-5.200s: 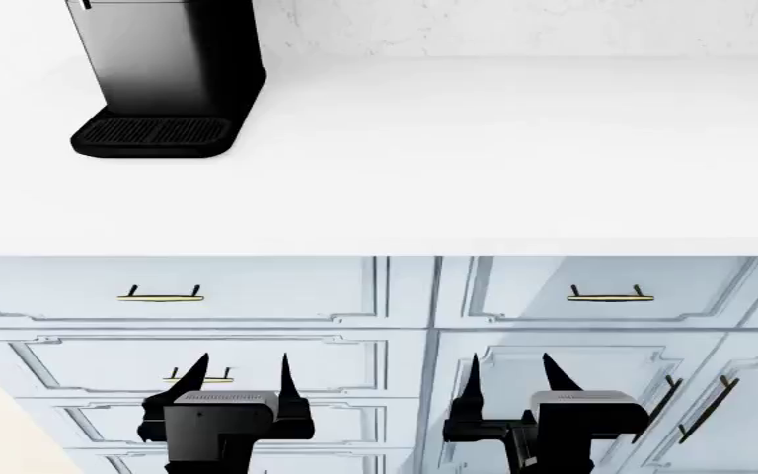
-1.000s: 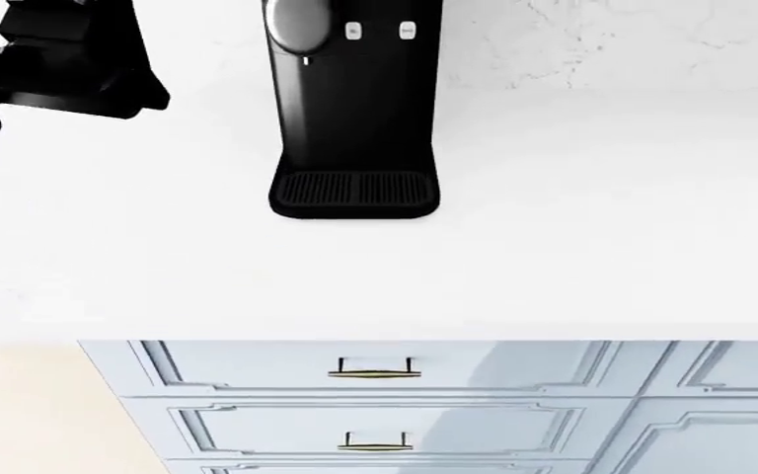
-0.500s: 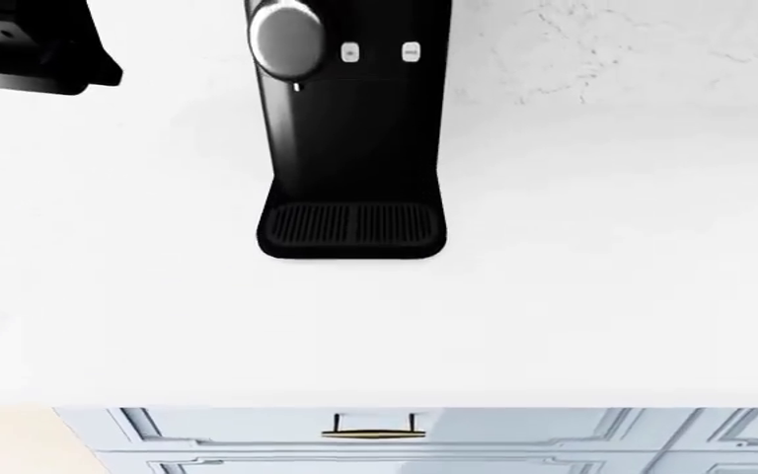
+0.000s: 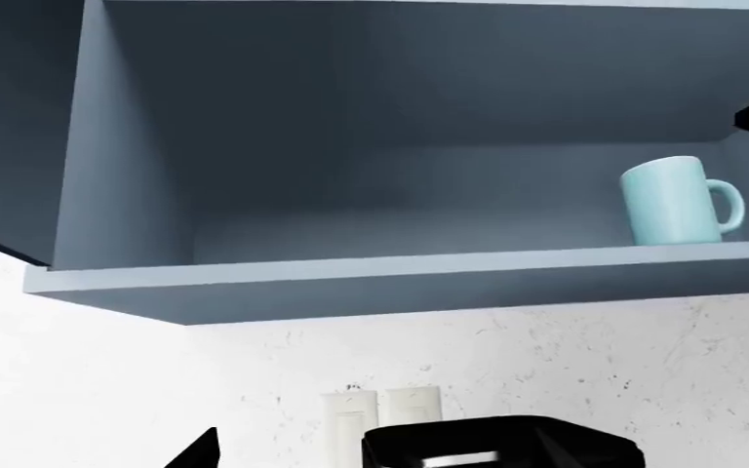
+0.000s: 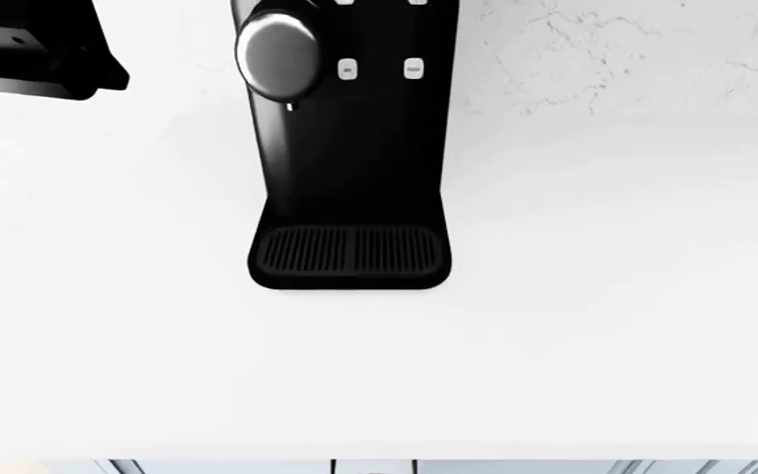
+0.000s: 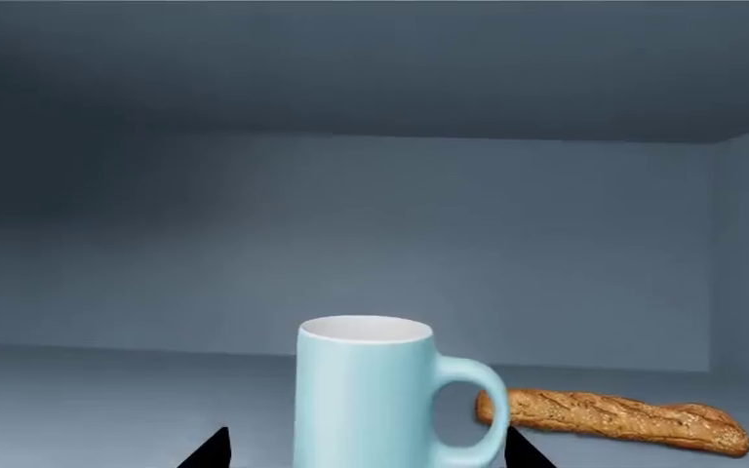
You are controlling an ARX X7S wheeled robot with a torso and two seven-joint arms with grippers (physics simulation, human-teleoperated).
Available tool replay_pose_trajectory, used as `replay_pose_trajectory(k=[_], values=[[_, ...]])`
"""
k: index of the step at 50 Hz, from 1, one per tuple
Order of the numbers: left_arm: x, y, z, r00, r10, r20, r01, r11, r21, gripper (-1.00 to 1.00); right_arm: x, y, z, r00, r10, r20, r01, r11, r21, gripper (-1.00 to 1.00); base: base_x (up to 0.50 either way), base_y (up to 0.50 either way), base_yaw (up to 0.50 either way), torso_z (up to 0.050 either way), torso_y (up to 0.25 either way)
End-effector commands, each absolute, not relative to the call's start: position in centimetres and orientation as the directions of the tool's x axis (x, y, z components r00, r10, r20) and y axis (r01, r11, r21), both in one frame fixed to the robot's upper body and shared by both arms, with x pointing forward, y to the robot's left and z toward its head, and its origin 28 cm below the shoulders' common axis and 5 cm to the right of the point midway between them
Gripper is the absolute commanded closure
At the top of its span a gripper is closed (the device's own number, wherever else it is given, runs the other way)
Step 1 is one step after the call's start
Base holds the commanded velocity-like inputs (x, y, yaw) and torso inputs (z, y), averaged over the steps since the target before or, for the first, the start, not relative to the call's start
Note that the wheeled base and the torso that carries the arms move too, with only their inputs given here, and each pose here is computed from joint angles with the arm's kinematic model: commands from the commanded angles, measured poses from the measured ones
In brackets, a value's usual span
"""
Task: Pick the mug from the cabinet, place it under the coffee machine dispenser, and press the start button.
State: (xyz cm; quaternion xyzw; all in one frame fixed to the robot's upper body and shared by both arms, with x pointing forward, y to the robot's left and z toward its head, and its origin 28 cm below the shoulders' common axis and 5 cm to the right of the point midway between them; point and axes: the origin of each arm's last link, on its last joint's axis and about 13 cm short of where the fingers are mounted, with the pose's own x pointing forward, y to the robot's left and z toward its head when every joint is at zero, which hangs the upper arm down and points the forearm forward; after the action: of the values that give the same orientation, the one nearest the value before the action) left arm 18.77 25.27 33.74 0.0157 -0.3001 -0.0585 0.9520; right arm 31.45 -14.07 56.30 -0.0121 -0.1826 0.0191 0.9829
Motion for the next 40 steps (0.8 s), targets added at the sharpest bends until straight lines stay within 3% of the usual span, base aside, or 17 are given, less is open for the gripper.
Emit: replay_pose_trajectory(k=[1,40], values=[[18.88,25.3,33.54,0.815,-0.12,0.567,0.102,0.993,0.064,-1.0,31.57,-14.27,56.09,0.938,0.032,0.344,-0.023,0.999,-0.032,-1.0,0.11,0.0,0.0,0.0,0.0],[18.74,25.41,33.53,0.816,-0.112,0.567,0.093,0.994,0.063,-1.0,32.38,-14.18,55.24,0.946,0.04,0.323,-0.024,0.998,-0.053,-1.0,0.11,0.0,0.0,0.0,0.0]])
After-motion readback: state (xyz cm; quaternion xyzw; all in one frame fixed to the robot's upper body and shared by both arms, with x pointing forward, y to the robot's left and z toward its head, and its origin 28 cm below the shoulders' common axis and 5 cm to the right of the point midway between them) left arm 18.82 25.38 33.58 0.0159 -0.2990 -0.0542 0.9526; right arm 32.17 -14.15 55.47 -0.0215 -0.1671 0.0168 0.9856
